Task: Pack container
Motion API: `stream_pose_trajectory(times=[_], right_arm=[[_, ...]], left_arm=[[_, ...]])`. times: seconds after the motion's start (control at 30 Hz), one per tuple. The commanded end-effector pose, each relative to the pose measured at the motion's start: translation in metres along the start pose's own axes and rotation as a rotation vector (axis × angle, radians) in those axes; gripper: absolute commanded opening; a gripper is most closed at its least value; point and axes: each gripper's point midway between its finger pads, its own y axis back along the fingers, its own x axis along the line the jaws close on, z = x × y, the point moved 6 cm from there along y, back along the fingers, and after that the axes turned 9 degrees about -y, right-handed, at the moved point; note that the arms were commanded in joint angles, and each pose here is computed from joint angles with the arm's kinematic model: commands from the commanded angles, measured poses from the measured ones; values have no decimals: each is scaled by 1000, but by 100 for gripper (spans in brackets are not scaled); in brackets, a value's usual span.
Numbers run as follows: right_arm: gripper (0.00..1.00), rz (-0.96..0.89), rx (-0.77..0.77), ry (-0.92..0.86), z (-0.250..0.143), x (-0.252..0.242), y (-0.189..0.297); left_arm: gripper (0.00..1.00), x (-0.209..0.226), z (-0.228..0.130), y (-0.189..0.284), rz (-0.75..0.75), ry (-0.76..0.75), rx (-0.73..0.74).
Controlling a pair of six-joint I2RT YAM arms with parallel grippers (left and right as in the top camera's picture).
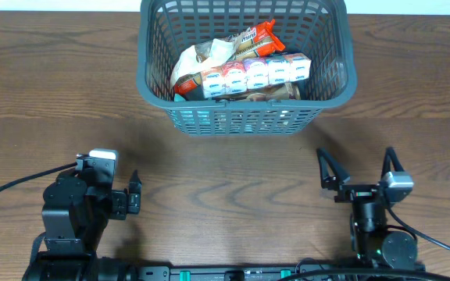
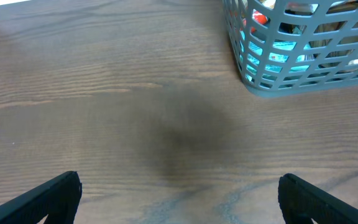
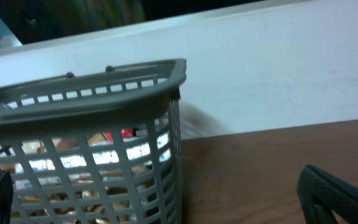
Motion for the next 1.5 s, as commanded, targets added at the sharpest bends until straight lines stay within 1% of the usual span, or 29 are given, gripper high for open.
stream_pose_trajectory(times=[0.0,0.1,0.27,0.4,0.83,1.47], right_arm=[[99,-2,47,24,-29,-7,-3],[99,-12,125,32,-50,-13,-3],[99,20,213,93,-65,-12,0],[99,50,221,134,-66,-9,0],[99,54,222,159,-66,-9,0],[99,0,206,168,-63,-19,-1]], left_arm=[[98,-1,2,2,-6,-19,-14],[98,-1,2,2,-6,-19,-14],[99,-1,2,2,-6,-19,-14],[98,-1,2,2,-6,-19,-14],[98,-1,2,2,-6,-19,-14],[98,-1,2,2,-6,-19,-14]])
